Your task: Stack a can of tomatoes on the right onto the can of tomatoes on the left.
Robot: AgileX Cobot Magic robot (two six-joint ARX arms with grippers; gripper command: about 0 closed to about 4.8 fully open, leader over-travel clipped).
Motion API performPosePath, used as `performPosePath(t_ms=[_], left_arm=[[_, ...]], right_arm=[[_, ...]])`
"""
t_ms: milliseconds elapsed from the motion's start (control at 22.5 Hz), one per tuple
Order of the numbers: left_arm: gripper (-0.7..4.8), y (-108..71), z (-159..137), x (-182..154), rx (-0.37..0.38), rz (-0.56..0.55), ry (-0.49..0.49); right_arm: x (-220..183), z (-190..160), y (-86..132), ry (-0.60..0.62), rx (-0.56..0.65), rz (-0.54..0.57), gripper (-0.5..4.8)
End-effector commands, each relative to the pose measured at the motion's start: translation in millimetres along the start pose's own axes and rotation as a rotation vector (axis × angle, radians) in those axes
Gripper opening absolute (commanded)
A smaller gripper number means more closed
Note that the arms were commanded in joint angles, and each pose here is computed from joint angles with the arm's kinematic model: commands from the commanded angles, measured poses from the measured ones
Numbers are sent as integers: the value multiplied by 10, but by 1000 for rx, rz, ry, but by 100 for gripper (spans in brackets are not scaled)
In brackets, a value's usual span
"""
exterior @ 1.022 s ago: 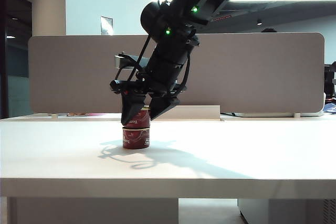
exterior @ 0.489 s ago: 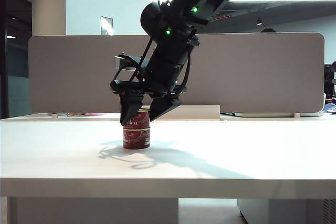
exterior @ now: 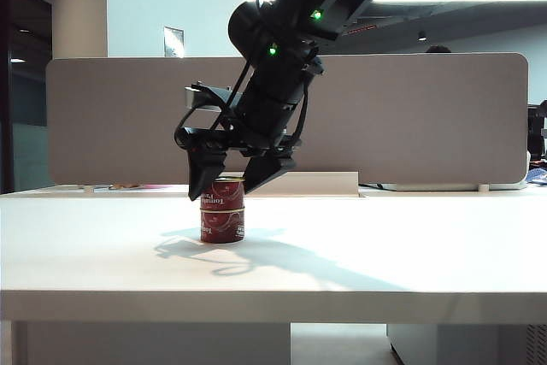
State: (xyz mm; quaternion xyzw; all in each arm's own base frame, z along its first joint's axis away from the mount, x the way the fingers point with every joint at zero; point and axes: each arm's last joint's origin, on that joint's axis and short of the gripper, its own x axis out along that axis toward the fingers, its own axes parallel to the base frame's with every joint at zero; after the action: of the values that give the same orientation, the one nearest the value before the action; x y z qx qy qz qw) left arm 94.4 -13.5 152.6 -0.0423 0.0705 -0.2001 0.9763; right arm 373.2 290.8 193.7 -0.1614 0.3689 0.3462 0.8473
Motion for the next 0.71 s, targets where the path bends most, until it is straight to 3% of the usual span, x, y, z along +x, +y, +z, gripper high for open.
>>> performPosePath(t_ms=[44,267,311,355,444,533,711], left_arm=[[-6,0,0,-2,2,0,6],[-6,0,0,-2,2,0,6],[-6,0,0,-2,2,0,6],[-6,0,0,-2,2,0,6],[-6,0,0,-2,2,1,6],[-6,0,1,-2,2,1,5],[-6,-1,22,-2,10,2,-16]], right_arm=[[-211,146,12,-66,-10,-7,421],[-824,411,-55,-206,-6,-79,420],[-946,437,-99,-219,2,-108,398],[-1032,447,-136,-223,10,-140,350],[-1256,458,-236,-225,31,-206,154],[-1417,438,-344,-213,50,-249,4],[-1749,340,-635,-177,110,-304,-1]])
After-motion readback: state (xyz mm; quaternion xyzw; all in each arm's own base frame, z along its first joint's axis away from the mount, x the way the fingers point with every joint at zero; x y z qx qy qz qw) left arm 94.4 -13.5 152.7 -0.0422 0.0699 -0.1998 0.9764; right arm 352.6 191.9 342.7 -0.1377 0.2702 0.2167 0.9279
